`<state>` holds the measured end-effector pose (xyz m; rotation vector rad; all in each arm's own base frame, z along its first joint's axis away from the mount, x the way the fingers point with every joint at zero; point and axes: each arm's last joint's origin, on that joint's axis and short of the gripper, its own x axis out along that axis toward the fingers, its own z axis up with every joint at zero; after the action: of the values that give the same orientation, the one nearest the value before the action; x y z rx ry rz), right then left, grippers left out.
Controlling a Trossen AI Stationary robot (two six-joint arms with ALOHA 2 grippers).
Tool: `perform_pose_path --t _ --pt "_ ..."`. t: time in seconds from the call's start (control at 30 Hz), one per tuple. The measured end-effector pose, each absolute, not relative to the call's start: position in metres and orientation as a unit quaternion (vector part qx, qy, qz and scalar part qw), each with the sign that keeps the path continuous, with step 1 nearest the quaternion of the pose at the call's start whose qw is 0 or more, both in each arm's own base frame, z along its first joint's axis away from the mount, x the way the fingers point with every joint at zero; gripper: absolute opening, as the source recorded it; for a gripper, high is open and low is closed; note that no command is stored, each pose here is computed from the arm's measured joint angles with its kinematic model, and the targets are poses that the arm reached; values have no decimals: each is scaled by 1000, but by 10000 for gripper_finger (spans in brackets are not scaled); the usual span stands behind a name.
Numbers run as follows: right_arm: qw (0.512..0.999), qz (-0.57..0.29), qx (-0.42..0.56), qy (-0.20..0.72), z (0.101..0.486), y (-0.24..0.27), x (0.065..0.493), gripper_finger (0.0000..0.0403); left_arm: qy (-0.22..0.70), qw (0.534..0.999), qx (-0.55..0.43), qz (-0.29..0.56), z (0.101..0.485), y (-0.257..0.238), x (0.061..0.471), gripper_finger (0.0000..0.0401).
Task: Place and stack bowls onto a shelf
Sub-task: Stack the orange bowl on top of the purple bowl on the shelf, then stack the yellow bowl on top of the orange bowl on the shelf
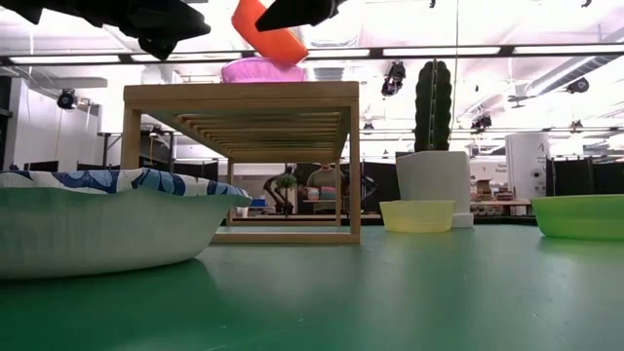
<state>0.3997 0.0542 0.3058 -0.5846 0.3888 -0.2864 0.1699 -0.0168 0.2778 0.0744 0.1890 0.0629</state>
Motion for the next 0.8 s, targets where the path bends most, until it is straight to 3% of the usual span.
perform_pose_path --t 0.4,0.8 --pt "932 -147 -270 193 305 51 400 115 93 994 37 32 278 -17 170 86" --pt "940 -142 -247 186 332 57 375 128 97 994 37 32 278 -17 170 86"
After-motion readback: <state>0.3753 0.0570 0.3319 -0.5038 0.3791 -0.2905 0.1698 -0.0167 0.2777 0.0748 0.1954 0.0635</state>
